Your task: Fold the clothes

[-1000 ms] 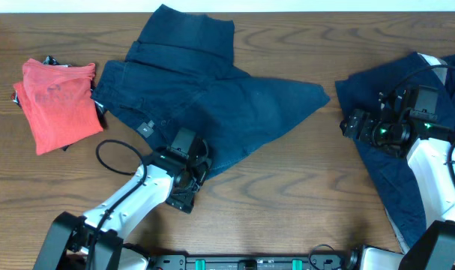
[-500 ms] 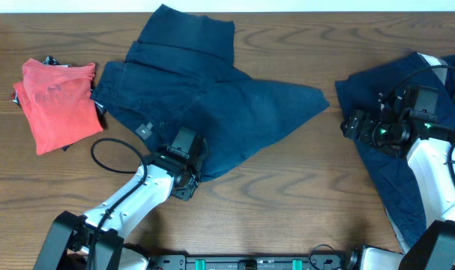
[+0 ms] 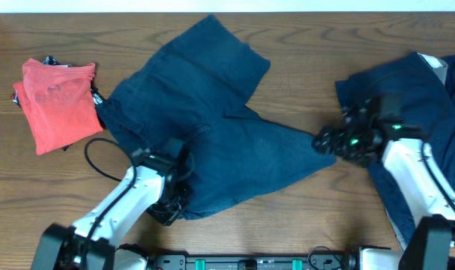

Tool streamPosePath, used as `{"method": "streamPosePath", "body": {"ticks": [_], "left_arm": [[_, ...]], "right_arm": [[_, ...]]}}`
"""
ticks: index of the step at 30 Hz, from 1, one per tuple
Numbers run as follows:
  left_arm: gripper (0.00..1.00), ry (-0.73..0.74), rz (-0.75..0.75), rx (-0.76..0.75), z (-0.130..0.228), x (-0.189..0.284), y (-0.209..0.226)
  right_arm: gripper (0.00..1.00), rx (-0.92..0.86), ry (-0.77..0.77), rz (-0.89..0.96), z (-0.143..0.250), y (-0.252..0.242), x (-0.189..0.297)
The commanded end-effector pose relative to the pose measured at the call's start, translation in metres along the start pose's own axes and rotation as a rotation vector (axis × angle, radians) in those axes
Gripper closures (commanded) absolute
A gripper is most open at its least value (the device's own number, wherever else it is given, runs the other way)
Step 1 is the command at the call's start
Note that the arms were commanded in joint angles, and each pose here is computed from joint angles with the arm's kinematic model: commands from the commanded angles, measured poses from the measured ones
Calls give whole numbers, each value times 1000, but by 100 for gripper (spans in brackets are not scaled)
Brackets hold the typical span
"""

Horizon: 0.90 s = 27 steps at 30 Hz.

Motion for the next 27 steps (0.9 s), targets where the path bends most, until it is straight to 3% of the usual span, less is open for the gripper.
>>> {"method": "streamPosePath", "body": {"ticks": [1, 7, 13, 23, 24, 27], "left_arm": [[94, -29, 54, -41, -3, 9, 0], [94, -119, 91, -34, -13, 21, 0], [94, -100, 67, -30, -8, 21, 6], [94, -75, 33, -25, -3, 20, 13], [94, -73, 31, -27, -3, 20, 14], [94, -68, 23, -31, -2, 20, 15]], "right_arm": [[8, -104, 94, 8, 24, -1, -17], [5, -225, 147, 93, 42, -14, -20], [6, -256, 118, 95, 39, -17, -24], [26, -397, 63, 53, 50, -29, -55], [30, -402, 55, 47, 49, -29, -56], [55, -389, 28, 20, 44, -27, -59]]}}
Point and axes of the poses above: each gripper's point midway between its finger pads, its own x axis back along the fingers, its own y axis along the line the jaws close on, z = x × y, the point moved 4 cm from there along x, back along the fingers, and after that the axes turned 15 degrees about -x, right-handed, at the moved point
